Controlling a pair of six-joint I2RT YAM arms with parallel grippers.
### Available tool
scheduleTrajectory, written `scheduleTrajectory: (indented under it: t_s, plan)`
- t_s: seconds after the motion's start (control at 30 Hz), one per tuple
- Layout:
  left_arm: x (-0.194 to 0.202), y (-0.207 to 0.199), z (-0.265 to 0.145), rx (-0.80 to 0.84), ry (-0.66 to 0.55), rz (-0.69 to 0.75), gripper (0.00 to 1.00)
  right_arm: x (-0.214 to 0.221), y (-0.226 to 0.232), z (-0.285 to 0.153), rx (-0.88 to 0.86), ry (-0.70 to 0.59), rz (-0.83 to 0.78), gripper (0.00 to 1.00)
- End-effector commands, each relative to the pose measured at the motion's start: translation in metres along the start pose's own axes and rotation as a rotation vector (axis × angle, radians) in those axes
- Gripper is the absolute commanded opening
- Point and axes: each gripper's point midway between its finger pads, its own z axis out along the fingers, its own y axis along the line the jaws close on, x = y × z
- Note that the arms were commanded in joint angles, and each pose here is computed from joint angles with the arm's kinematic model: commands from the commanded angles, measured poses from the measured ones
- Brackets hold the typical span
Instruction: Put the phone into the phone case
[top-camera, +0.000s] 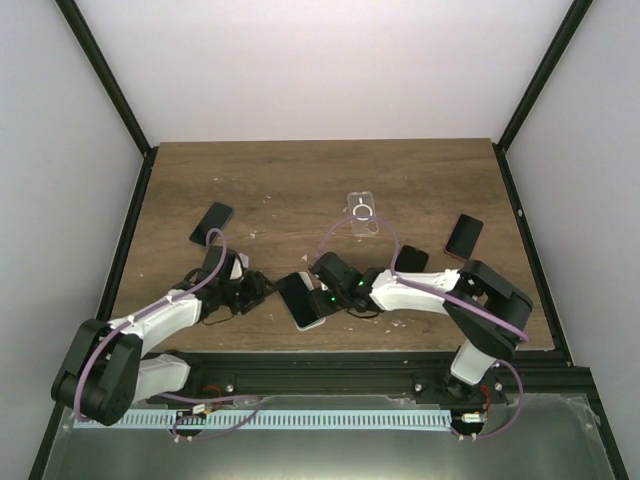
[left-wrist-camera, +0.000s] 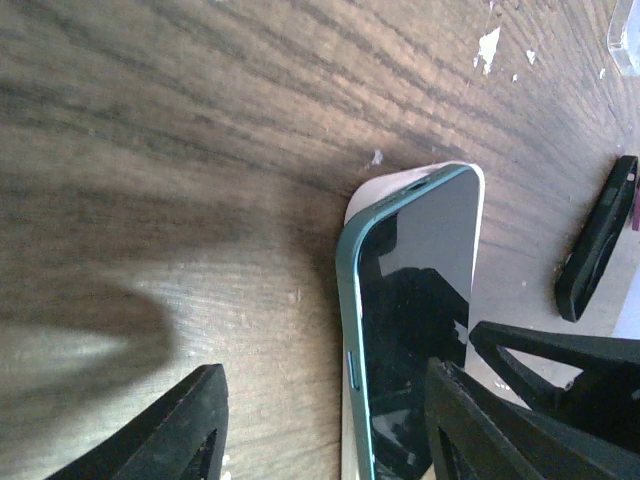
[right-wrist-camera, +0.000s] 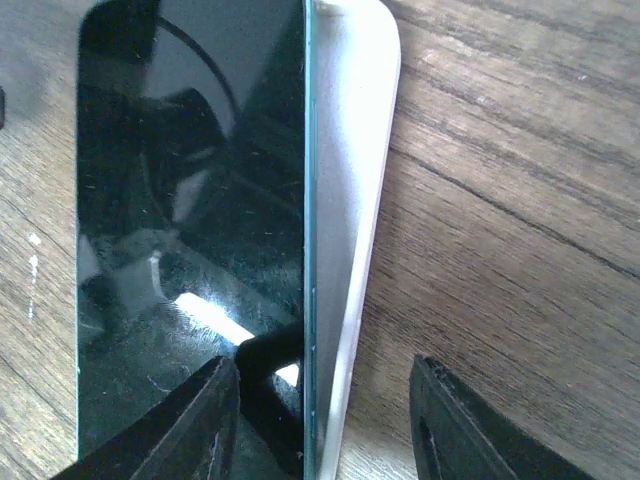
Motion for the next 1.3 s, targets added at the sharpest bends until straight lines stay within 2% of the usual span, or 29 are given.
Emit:
scheduleTrajectory:
  t_s: [0.0,0.2,0.33,0.47,0.9,1.13,1.27]
  plan:
    - [-0.020,-0.019,0.002,0.040,-0.068,0.056,0.53,-0.015,0.000,-0.007,-0.020,-0.067,0.011,0.48]
    - [-0.025,-0.022,0.009,0.017,-0.043,0.086,0.50,-0.028,-0.001,-0.009,-0.146,-0.110,0.082,0.48]
    - [-0.025,-0.018,0.015,0.004,-0.031,0.078,0.50,-0.029,0.003,0.001,-0.216,-0.079,0.113,0.47]
    - [-0.026,-0.019,0.021,0.001,-0.024,0.083,0.47,-0.030,0.006,0.011,-0.236,-0.059,0.121,0.38]
    - [-0.034,-0.042,0.037,0.021,-0.003,0.135,0.14,-0.027,0.003,0.019,-0.230,-0.059,0.116,0.25]
    - [-0.022,-0.037,0.049,-0.024,0.042,0.146,0.13,-0.032,0.006,0.018,-0.243,-0.076,0.120,0.24]
    - [-0.014,-0.033,0.051,-0.060,0.060,0.138,0.14,-0.033,0.006,0.018,-0.243,-0.079,0.130,0.27]
